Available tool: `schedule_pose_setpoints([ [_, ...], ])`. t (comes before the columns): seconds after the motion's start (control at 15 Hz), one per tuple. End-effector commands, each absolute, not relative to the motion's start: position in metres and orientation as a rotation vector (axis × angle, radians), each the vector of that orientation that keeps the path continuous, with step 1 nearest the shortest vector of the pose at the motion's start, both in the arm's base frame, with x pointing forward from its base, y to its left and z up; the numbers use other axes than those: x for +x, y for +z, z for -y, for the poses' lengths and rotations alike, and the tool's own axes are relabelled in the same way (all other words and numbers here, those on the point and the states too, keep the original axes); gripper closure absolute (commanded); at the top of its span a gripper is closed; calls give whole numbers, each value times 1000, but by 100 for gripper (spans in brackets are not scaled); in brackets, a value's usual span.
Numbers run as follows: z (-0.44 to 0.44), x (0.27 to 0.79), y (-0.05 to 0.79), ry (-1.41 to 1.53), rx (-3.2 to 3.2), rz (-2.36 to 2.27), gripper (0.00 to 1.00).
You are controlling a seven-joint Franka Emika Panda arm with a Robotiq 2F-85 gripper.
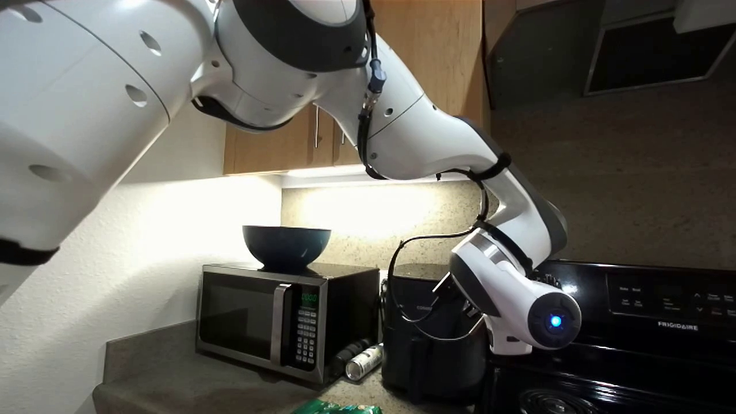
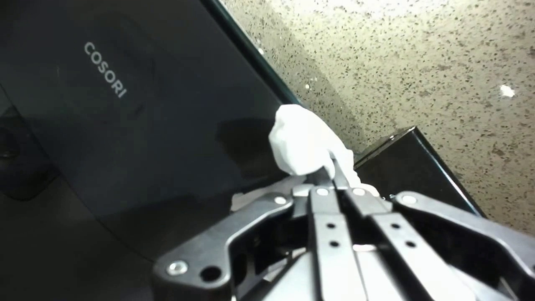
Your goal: Use the tissue to wipe the airfryer
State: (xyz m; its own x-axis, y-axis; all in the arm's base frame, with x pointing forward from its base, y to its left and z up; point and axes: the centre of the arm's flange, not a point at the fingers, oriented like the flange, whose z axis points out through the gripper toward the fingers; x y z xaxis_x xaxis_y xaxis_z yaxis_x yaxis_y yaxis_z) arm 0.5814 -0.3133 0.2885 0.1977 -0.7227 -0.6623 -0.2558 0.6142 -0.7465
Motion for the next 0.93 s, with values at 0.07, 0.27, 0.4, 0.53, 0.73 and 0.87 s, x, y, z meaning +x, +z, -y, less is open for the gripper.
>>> schedule_pose_setpoints([
  [0.07,293,568,242,-276,-1080,-1505,98],
  [0.27,276,565,208,-200,-1202,-1612,98],
  [0.4,270,565,195,-167,-1252,-1653,98],
  [0.53,264,565,186,-158,-1242,-1635,98],
  [0.73,284,571,186,-189,-1167,-1538,98],
  [0.87,292,572,202,-215,-1101,-1459,97],
])
